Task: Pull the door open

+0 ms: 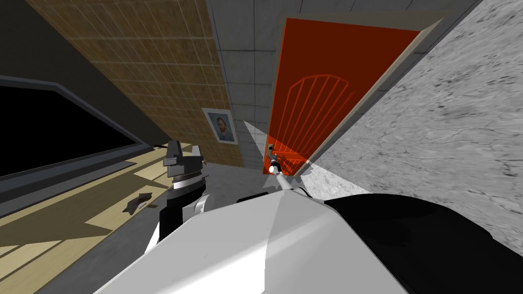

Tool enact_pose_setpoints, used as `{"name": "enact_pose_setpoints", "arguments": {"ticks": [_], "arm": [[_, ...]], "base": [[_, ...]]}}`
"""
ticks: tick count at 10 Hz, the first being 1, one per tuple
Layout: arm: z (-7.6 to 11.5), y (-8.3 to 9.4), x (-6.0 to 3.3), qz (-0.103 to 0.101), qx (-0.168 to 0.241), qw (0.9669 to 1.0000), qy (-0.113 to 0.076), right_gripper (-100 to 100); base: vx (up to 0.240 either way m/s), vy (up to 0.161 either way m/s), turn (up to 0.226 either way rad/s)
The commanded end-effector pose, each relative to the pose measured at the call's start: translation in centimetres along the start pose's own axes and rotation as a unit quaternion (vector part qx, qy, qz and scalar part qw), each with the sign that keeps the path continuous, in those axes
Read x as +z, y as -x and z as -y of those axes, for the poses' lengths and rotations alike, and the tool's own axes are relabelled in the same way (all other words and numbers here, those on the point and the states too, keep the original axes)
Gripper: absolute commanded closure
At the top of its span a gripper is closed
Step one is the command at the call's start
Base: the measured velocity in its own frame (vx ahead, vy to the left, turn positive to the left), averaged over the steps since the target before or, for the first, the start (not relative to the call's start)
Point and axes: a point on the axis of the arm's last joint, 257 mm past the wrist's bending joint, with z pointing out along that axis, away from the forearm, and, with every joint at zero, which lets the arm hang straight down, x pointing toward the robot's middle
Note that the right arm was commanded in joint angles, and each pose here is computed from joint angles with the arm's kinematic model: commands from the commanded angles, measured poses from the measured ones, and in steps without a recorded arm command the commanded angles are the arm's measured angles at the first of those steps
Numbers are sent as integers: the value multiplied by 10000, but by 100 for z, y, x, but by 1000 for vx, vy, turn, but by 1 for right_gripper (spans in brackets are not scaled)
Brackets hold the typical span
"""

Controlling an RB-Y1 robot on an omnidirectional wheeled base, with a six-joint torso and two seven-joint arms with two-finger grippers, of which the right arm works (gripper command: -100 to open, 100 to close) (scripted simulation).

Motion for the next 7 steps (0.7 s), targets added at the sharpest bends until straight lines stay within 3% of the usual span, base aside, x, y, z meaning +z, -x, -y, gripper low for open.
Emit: {"name": "enact_pose_setpoints", "arguments": {"ticks": [1, 2, 5, 7], "arm": [[-219, 29, -2, 9, 21, 10000, 97, -100], [-219, 29, -2, 9, 21, 10000, 97, -100], [-785, 52, 7, 15, 25, 9994, 348, -100], [-1001, 46, 5, 9, 26, 9990, 442, -100]], "base": [[178, 61, 178], [139, 36, 23], [144, 34, 147], [123, -5, 101]]}}
